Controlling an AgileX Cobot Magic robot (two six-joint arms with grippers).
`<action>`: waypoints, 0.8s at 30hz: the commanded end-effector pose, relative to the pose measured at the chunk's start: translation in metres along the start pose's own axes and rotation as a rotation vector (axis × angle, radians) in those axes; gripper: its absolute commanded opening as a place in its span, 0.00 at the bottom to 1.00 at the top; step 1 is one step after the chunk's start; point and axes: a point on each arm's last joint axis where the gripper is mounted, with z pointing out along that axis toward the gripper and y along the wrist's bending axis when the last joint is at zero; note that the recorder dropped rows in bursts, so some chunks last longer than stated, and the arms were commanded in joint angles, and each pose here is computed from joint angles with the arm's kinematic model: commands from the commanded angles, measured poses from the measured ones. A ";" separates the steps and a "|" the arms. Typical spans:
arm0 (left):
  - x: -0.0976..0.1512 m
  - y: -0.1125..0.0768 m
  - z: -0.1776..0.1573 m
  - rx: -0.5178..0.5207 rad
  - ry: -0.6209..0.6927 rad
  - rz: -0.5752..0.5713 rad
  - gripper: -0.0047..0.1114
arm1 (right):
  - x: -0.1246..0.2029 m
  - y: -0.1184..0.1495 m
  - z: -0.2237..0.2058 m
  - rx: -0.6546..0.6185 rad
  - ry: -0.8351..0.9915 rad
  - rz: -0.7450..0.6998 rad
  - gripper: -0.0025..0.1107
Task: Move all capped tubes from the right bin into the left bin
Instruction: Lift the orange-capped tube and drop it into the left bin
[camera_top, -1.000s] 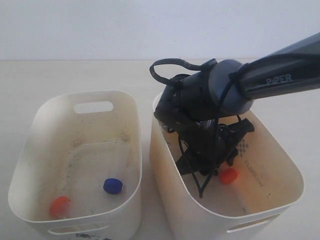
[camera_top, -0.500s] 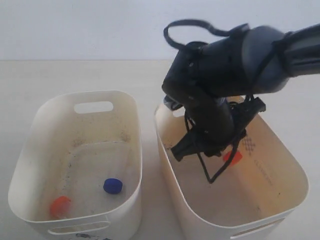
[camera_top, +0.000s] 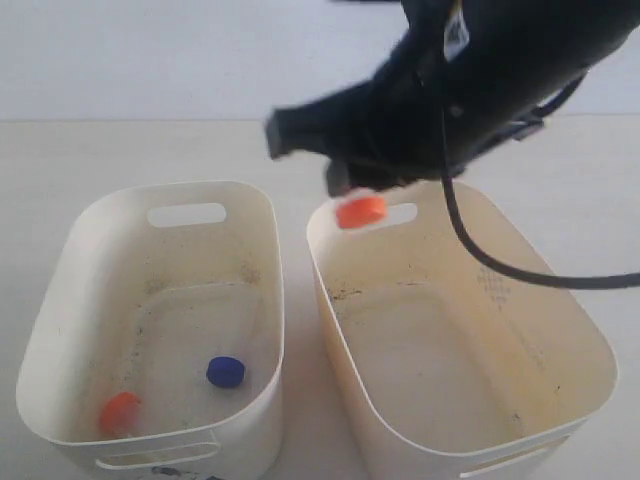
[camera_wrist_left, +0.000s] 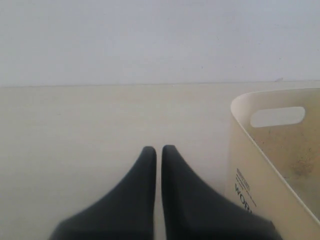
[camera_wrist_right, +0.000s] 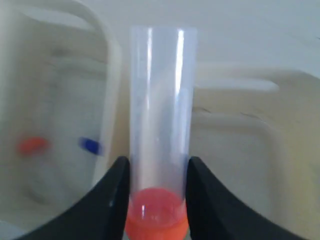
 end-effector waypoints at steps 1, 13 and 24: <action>-0.001 0.000 0.000 -0.001 -0.008 -0.008 0.08 | -0.017 0.029 -0.022 -0.337 -0.247 -0.098 0.02; -0.001 0.000 0.000 -0.001 -0.008 -0.008 0.08 | -0.013 0.043 0.045 -0.412 -0.095 -0.094 0.26; -0.001 0.000 0.000 -0.001 -0.008 -0.008 0.08 | -0.002 0.018 -0.069 -0.296 -0.258 -0.354 0.03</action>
